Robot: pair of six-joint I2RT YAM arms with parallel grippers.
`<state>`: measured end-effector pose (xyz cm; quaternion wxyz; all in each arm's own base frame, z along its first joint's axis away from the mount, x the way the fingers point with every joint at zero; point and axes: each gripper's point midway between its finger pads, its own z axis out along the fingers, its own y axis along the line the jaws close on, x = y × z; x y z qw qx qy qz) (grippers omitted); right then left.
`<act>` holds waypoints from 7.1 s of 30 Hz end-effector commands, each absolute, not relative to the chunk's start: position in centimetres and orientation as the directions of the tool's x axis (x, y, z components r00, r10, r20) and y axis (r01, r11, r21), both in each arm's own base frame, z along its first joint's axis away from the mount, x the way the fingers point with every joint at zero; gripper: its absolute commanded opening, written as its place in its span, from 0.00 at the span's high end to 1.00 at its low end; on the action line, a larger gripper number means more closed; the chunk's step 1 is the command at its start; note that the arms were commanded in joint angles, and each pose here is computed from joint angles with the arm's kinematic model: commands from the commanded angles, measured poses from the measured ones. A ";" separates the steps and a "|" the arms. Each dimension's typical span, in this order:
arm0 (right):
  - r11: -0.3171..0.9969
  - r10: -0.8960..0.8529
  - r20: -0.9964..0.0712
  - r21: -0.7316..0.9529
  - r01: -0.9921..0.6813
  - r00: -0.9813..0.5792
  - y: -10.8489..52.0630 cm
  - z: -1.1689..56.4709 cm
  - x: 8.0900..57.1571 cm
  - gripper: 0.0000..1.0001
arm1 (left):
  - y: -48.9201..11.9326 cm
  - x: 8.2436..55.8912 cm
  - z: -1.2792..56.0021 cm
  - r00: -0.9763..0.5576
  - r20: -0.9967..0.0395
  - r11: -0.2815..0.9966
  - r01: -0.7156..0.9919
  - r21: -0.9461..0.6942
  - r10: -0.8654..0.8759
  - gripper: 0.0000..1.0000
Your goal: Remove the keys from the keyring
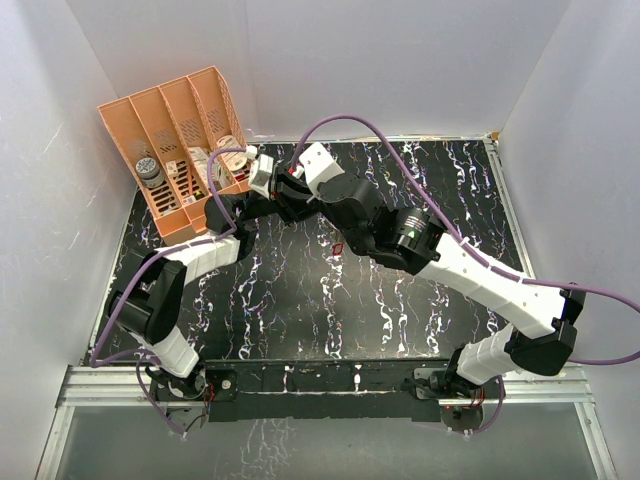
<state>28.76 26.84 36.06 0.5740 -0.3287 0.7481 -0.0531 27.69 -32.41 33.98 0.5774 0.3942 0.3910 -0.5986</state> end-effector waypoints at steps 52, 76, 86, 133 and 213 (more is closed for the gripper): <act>0.832 -0.486 -0.874 -0.467 -0.298 0.015 25.4 42.7 29.5 1.00 | -30.5 31.9 31.5 0.112 -0.988 0.314 0.946 0.075 -0.103 1.00; 0.821 -0.463 -0.884 -0.456 -0.344 0.066 26.7 43.2 29.4 1.00 | -32.0 28.9 33.1 0.074 -0.969 0.098 0.994 0.052 -0.234 0.73; 0.815 -0.463 -0.884 -0.455 -0.359 0.069 26.5 42.9 29.0 1.00 | -30.7 28.2 35.0 0.095 -0.954 0.070 0.994 0.078 -0.284 0.54; 0.817 -0.403 -0.909 -0.411 -0.405 0.109 27.3 43.2 28.5 1.00 | -28.0 31.0 37.5 0.039 -0.990 0.297 0.955 -0.003 -0.135 0.59; 0.335 -0.520 -0.631 -0.771 -0.542 0.576 28.1 45.5 22.3 0.99 | -28.3 19.7 38.1 0.158 -0.975 0.011 0.987 0.158 -0.154 0.72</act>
